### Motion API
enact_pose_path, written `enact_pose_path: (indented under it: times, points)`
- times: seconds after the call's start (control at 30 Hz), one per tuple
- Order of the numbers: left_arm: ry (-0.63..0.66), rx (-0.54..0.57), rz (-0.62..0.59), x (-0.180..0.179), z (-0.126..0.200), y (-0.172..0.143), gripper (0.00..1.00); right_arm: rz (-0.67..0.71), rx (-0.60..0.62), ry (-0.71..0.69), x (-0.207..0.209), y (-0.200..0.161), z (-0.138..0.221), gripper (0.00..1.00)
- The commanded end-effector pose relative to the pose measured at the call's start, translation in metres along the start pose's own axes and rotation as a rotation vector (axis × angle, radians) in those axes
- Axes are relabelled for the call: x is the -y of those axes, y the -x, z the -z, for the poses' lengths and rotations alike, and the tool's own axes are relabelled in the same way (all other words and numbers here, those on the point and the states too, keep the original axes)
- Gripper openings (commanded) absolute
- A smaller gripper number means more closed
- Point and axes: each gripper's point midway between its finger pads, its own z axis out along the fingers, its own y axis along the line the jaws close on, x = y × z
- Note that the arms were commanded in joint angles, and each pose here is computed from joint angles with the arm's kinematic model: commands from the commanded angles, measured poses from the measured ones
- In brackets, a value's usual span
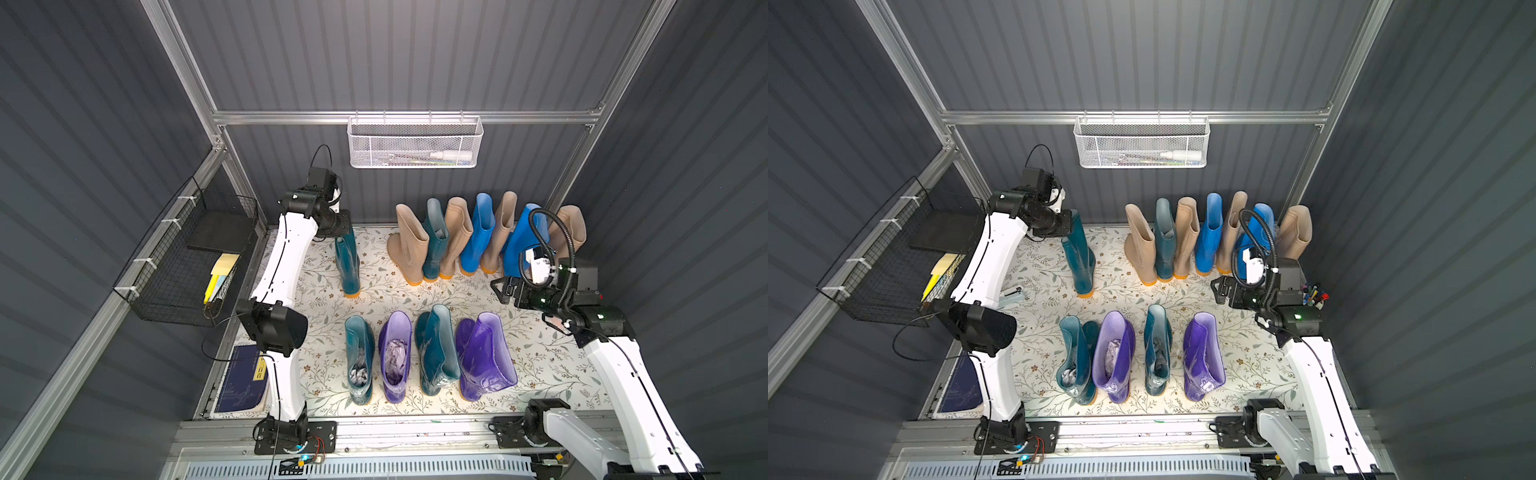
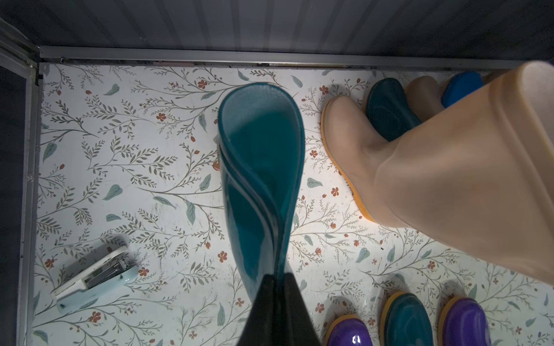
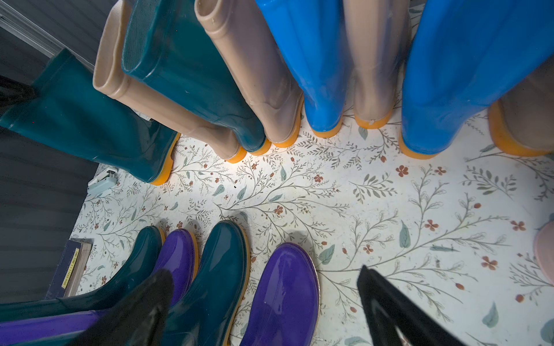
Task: Match and arrange rain boots in pairs
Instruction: Move the rain boot to the corner of the board.
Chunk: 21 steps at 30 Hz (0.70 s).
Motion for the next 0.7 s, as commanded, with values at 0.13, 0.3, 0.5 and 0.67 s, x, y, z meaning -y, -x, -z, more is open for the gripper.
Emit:
enact_pose_path:
  times: [0.13, 0.3, 0.5, 0.67]
  points:
    - [0.008, 0.022, -0.003, -0.004, 0.01, -0.004, 0.4, -0.001, 0.002, 0.017, -0.006, 0.005, 0.003, 0.99]
    - [0.029, 0.022, -0.003, -0.007, 0.01, -0.005, 0.52, -0.002, -0.001, 0.014, -0.005, 0.004, 0.002, 0.99]
    - [0.042, -0.018, 0.009, -0.01, -0.006, -0.01, 0.54, -0.002, -0.003, 0.01, -0.004, 0.003, 0.002, 0.99]
    - [0.043, -0.055, 0.011, -0.01, -0.025, -0.013, 0.26, -0.004, -0.004, 0.013, -0.004, 0.003, 0.001, 0.99]
